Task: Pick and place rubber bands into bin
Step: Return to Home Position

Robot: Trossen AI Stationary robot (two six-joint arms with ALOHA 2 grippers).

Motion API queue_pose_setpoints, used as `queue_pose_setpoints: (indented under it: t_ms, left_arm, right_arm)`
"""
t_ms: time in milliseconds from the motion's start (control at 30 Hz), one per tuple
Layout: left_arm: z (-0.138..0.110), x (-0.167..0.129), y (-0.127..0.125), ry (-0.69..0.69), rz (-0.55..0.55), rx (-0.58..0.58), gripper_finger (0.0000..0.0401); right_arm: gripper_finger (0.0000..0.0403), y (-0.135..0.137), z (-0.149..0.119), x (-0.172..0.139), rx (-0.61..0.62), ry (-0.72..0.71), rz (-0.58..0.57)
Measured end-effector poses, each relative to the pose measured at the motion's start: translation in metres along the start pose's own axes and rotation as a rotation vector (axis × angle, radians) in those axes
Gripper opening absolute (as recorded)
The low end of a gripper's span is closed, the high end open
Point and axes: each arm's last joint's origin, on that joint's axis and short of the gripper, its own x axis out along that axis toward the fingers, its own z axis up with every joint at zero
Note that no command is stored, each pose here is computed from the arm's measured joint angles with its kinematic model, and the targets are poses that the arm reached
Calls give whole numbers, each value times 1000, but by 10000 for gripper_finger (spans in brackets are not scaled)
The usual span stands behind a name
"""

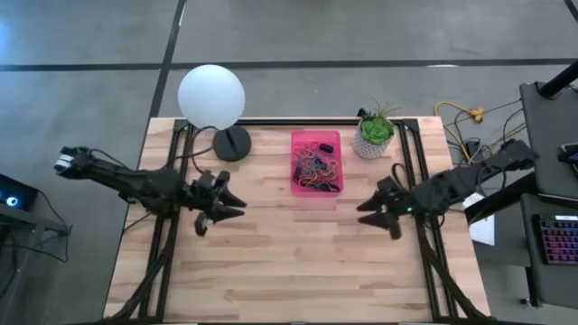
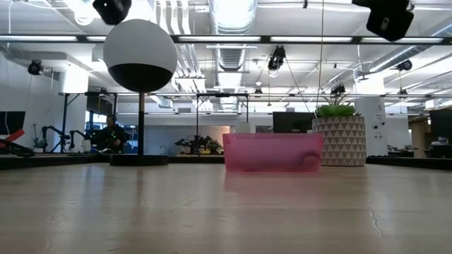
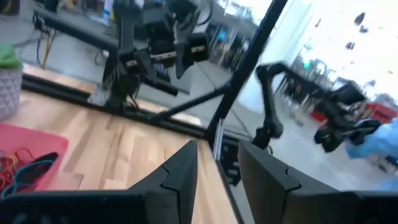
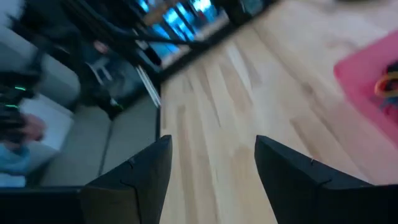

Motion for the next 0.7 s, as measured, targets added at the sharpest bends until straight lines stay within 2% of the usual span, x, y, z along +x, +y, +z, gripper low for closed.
queue_pose_setpoints:
  t_ms: [67, 267, 367, 567, 700]
  left_arm:
    - [-7, -11, 6, -39, 9, -2, 101]
    - [-20, -37, 20, -158, 162, -8, 101]
    - [-19, -46, 24, -212, 212, 24, 101]
    - [-21, -54, 31, -288, 383, 52, 101]
    - [-35, -52, 39, -268, 421, 43, 101]
  right_arm:
    - [215, -13, -4, -10, -12, -61, 44]
    - [215, -46, -11, -38, -62, -193, 94]
    - [215, -60, -11, -47, -103, -249, 83]
    - [215, -88, -19, -64, -144, -293, -42]
    - [215, -97, -27, -68, -185, -320, 5]
